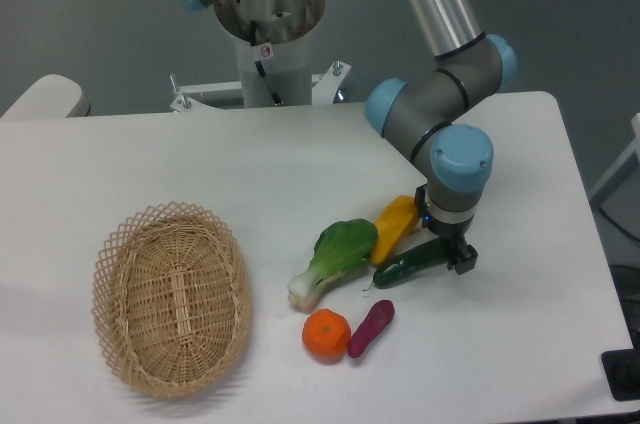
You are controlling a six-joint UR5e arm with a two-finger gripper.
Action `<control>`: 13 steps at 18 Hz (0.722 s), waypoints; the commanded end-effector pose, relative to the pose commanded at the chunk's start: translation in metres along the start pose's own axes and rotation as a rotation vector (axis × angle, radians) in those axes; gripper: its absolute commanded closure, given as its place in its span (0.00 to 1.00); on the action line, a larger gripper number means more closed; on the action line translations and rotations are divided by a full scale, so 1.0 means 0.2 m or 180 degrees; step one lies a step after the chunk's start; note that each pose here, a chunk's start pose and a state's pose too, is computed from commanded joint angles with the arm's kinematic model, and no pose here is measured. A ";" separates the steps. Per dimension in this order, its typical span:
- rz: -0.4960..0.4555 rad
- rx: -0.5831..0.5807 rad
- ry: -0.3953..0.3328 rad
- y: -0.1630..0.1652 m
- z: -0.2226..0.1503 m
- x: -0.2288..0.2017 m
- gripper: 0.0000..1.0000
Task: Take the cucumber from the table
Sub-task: 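Lower the gripper over the cucumber and close on its middle, then lift the grasped cucumber and carry it toward the wicker basket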
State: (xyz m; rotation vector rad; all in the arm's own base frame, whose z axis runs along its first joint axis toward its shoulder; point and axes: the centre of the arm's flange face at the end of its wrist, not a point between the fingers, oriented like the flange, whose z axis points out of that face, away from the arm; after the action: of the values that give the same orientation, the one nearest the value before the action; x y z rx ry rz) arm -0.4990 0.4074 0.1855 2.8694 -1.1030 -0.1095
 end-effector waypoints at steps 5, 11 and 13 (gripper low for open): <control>0.0047 -0.0007 -0.0028 0.01 -0.02 -0.02 0.88; 0.0110 -0.0114 -0.0248 0.10 -0.23 -0.15 0.93; 0.0138 -0.0147 -0.0313 0.14 -0.37 -0.22 0.93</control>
State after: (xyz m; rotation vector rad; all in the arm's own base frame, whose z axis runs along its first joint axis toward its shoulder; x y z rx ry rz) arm -0.5437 0.4176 0.2637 2.8246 -1.1624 -0.2727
